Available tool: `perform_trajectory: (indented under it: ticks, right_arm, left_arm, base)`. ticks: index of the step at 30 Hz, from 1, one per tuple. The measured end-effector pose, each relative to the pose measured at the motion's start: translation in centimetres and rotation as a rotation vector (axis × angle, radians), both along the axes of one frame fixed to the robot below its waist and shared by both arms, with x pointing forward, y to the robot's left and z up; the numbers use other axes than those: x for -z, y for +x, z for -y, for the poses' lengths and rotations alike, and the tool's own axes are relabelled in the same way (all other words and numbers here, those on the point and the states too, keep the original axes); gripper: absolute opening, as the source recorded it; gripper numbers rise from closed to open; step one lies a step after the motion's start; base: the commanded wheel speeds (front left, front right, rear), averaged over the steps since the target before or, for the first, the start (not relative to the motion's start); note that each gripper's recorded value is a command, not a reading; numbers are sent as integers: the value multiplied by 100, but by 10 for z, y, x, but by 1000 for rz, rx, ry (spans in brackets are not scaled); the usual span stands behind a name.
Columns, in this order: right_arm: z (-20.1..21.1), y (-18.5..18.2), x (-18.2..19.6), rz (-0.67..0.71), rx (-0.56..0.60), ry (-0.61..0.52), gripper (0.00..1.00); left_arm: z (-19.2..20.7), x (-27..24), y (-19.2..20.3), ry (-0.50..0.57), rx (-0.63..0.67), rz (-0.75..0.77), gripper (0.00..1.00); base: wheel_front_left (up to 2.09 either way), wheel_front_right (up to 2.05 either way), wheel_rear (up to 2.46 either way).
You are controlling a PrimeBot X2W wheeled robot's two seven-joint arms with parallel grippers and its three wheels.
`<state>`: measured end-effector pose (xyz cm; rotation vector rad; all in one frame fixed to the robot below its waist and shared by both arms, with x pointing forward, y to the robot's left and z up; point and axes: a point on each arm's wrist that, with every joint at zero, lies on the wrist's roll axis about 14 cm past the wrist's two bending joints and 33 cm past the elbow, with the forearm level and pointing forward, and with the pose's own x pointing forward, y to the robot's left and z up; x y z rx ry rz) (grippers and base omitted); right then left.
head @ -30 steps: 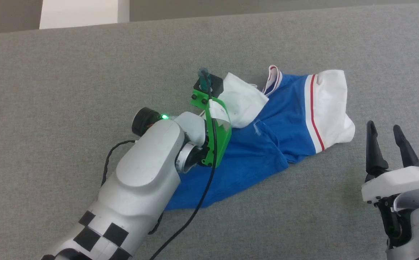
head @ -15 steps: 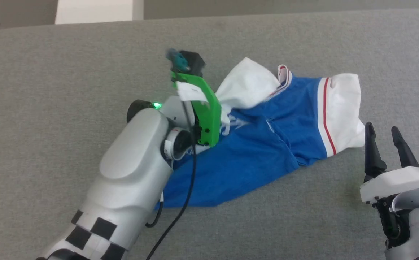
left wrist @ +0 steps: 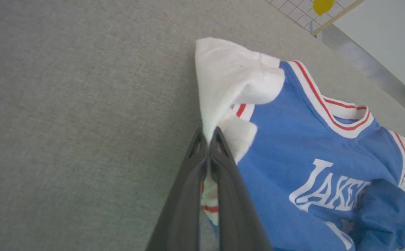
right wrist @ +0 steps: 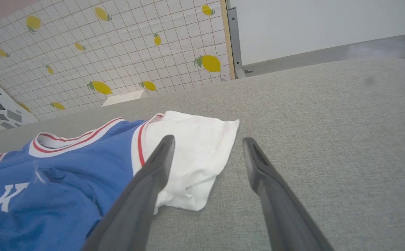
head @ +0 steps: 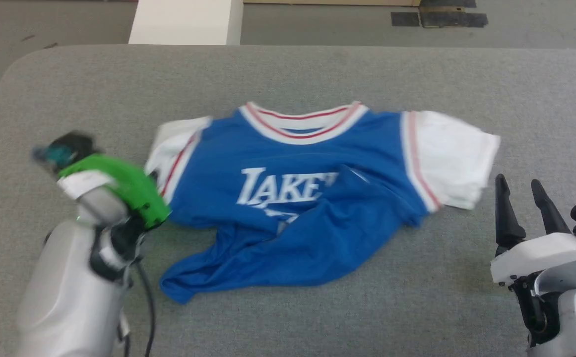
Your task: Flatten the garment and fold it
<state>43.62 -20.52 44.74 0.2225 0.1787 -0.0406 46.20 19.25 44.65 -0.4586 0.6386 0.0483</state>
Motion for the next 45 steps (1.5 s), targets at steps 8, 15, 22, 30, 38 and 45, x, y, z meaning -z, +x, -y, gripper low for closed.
perform_trajectory:
  ticks: [8, 15, 22, 30, 38, 45]
  right_arm:
    - [-11, 1, -1, 0, -31, 3, 100]
    - [-11, -1, -3, 3, -32, 3, 100]
    - [-9, -5, -10, 19, -28, 4, 100]
    - [-5, -10, -14, 11, -20, 2, 100]
    - [-16, 11, -12, -81, -78, -35, 100]
    - [-30, 62, -19, -220, -175, -143, 100]
  left_arm:
    - [-53, 63, -79, -22, -235, -198, 0]
    - [-55, 61, -87, -83, -300, -152, 100]
    - [-78, -16, -59, 41, -329, 253, 100]
    - [-65, -65, -60, 240, -243, 605, 100]
    - [-48, -57, -64, 280, -202, 645, 100]
    - [-43, -44, -56, 270, -206, 622, 100]
  base:
    - [0, 0, 0]
    - [0, 0, 0]
    - [0, 0, 0]
    - [0, 0, 0]
    - [0, 0, 0]
    - [0, 0, 0]
